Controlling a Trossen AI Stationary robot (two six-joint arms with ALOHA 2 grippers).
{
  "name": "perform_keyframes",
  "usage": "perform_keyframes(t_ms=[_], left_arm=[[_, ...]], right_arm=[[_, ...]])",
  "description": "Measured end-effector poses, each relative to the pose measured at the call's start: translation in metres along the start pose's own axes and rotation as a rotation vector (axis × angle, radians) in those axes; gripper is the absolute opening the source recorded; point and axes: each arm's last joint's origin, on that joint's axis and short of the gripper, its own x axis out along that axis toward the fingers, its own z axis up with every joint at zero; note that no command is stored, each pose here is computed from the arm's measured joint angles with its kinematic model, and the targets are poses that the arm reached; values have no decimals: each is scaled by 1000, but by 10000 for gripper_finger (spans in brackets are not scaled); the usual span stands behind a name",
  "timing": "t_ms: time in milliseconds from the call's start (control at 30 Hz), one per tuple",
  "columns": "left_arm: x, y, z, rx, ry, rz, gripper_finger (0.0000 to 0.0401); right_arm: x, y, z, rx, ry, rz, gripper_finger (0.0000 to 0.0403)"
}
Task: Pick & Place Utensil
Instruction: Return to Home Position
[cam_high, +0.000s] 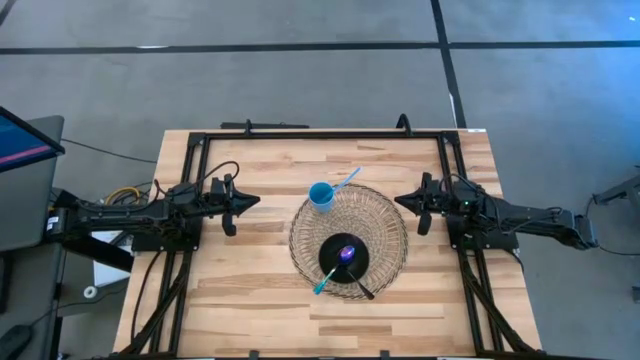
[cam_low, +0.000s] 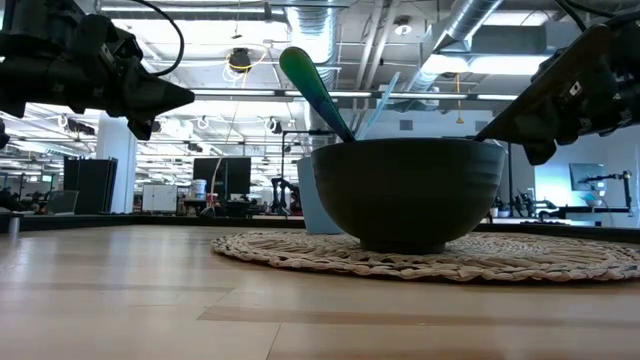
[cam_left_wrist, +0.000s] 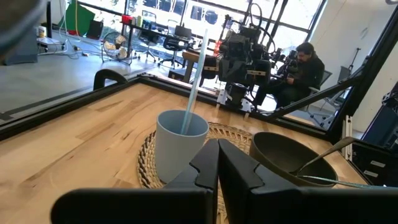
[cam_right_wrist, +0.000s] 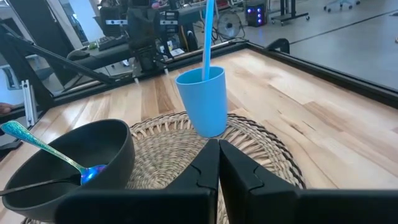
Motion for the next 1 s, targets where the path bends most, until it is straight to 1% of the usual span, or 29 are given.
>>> perform_keyframes(t_ms=[833,1000], left_arm=[[0,0,0,-2,0,0,10],[0,0,-1,46,5,1,10]], right_arm=[[0,0,0,0,3,1,1],[0,0,0,0,3,1,1]])
